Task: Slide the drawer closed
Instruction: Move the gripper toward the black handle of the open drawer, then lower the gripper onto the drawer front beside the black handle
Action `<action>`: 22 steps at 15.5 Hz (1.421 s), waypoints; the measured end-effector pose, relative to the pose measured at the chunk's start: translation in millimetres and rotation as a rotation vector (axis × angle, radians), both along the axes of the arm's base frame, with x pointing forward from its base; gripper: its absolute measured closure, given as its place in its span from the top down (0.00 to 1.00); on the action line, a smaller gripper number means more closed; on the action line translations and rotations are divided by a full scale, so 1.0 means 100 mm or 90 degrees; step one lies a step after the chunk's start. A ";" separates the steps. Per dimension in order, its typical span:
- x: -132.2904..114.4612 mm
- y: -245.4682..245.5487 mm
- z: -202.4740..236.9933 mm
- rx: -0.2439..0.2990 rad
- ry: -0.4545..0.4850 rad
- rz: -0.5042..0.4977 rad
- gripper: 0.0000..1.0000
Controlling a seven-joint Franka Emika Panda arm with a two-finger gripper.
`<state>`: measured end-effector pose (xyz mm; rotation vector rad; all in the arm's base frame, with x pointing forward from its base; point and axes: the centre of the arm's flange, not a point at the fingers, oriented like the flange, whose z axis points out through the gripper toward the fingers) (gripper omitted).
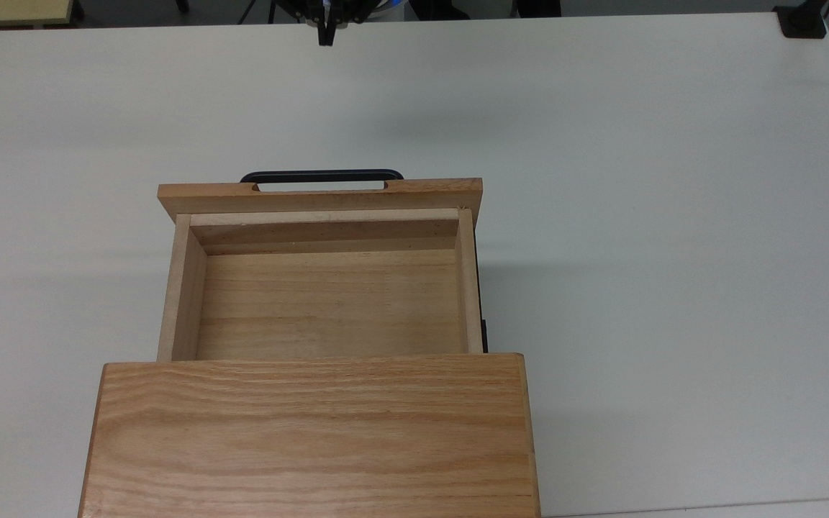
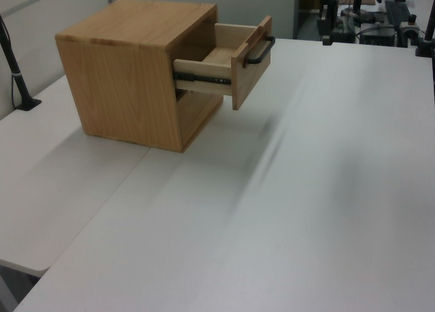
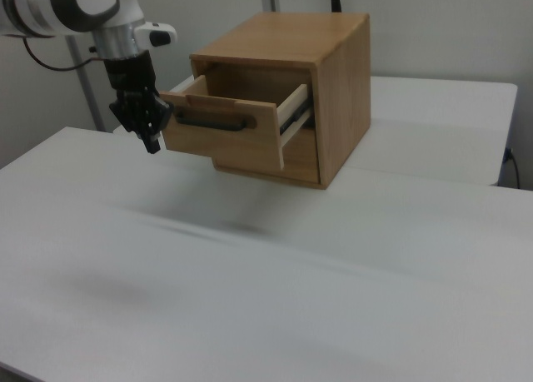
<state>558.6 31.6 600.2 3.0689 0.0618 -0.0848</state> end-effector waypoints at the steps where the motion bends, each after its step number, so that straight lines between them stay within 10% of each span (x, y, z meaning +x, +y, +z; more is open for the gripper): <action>1: 0.03 0.01 -0.06 0.001 0.007 0.000 0.04; 22: 1.09 0.11 -0.78 0.013 -0.167 0.017 0.04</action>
